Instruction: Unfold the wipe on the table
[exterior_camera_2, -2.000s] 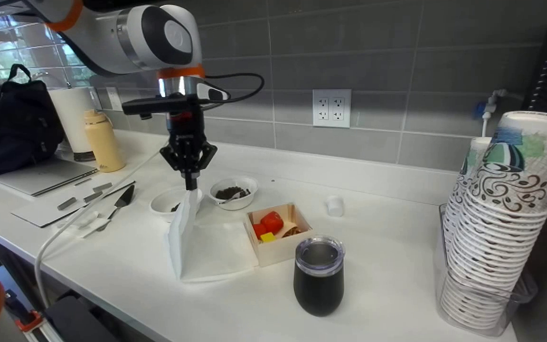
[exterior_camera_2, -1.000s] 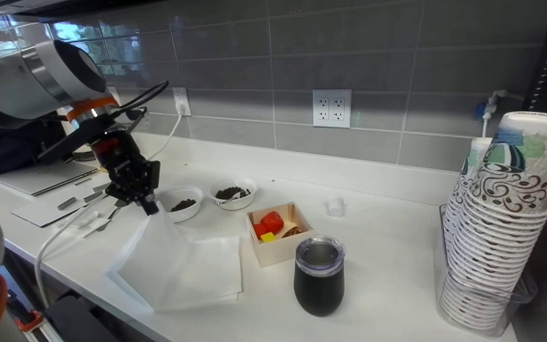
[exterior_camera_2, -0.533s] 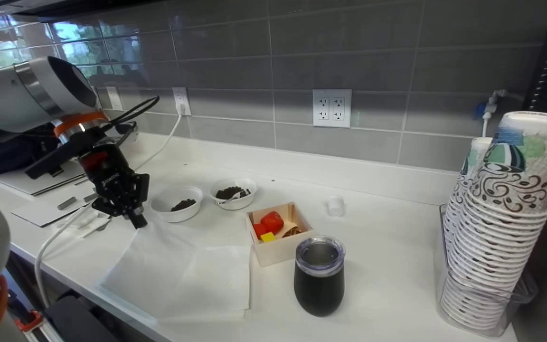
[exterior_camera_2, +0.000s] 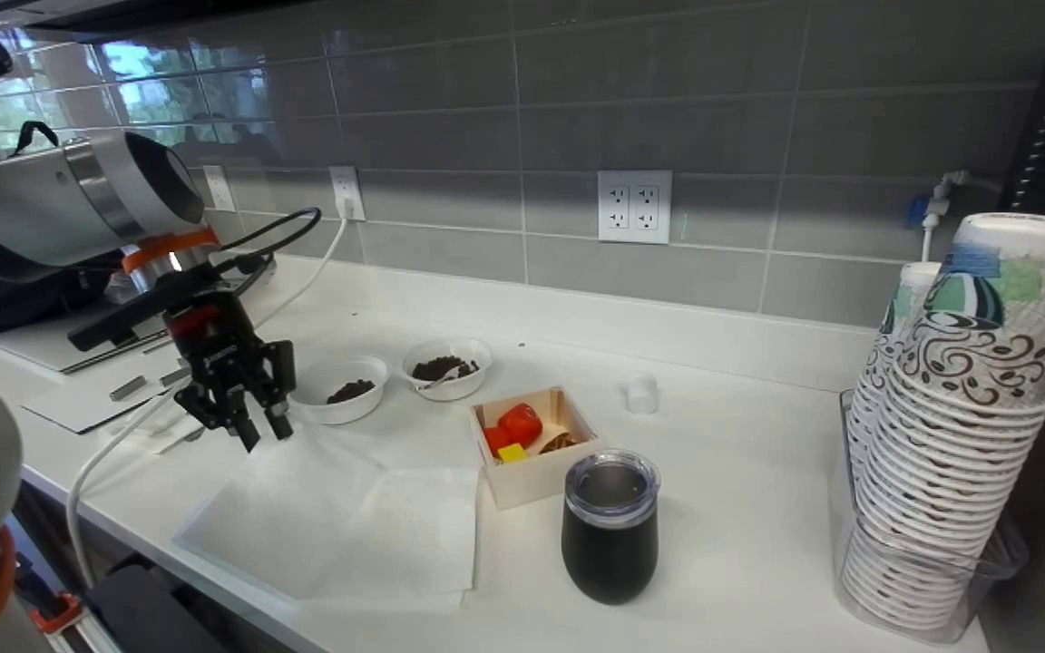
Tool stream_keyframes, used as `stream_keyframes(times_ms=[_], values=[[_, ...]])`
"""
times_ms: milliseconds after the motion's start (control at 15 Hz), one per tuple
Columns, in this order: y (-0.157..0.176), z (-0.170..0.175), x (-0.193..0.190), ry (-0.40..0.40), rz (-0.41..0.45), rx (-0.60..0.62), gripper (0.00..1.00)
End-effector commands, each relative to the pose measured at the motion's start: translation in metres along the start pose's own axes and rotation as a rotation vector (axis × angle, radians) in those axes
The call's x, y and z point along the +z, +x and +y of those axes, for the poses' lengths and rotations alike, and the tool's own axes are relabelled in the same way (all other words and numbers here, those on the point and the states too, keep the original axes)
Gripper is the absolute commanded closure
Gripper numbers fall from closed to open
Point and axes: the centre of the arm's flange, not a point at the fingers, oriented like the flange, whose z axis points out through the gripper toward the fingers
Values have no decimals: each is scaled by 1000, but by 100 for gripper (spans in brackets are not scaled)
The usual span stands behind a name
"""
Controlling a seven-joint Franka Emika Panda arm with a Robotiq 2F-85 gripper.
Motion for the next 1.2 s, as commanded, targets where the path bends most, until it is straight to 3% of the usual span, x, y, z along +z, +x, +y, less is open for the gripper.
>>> stream_keyframes(times_ms=[0,267,600,1133], values=[[17,20,-15,55,31,15,29],[27,50,-34,199,36,31,1],[34,75,-42,372,32,50,0],[22,113,-27,484,29,120,0]])
